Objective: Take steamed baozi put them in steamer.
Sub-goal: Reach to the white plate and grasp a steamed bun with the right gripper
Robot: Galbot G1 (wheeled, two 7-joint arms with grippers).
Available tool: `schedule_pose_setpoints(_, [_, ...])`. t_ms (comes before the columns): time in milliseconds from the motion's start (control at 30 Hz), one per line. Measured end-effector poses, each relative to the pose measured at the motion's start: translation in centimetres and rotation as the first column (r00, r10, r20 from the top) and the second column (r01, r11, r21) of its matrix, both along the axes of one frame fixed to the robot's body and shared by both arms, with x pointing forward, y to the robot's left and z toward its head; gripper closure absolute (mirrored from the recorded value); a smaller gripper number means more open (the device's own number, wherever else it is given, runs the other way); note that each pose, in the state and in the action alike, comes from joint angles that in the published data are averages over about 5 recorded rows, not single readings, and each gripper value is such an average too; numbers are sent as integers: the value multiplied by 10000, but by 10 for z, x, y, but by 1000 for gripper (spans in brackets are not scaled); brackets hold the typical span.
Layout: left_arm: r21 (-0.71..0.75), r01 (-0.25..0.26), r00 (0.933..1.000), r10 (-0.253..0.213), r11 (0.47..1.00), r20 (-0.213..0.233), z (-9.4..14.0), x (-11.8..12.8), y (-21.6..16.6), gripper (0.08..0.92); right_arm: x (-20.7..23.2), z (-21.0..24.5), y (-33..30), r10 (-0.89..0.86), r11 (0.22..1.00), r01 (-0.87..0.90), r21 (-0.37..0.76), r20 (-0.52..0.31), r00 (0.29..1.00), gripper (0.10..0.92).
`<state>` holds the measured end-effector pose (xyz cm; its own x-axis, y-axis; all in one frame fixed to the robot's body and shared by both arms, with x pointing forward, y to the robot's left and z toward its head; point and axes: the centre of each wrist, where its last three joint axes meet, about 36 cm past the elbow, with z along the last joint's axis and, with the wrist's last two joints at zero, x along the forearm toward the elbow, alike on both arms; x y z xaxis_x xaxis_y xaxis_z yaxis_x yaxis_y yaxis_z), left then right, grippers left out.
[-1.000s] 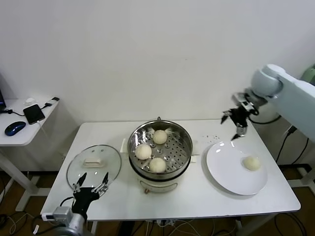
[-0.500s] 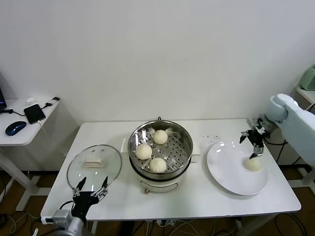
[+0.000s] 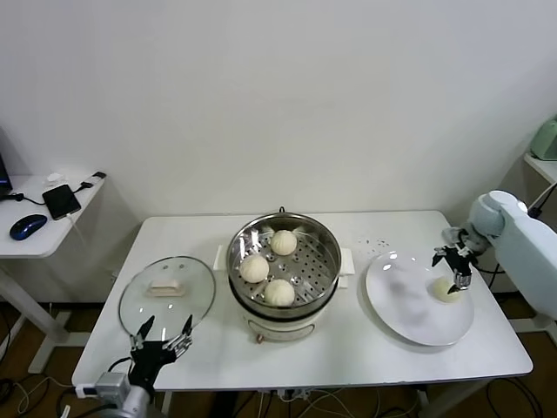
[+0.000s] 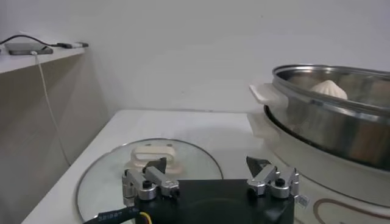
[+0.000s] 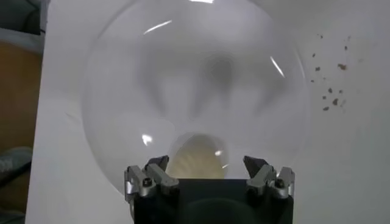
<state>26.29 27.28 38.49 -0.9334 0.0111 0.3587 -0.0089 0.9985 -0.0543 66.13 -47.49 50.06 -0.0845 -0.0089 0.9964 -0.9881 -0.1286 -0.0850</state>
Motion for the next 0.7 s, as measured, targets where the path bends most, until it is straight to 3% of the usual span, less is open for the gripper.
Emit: schedule_pose_setpoints(700, [19,-59,10000,59,10000,-17,-4,3,1,177,1,-32,-6,-331,9982,333,-502,60,9994,200])
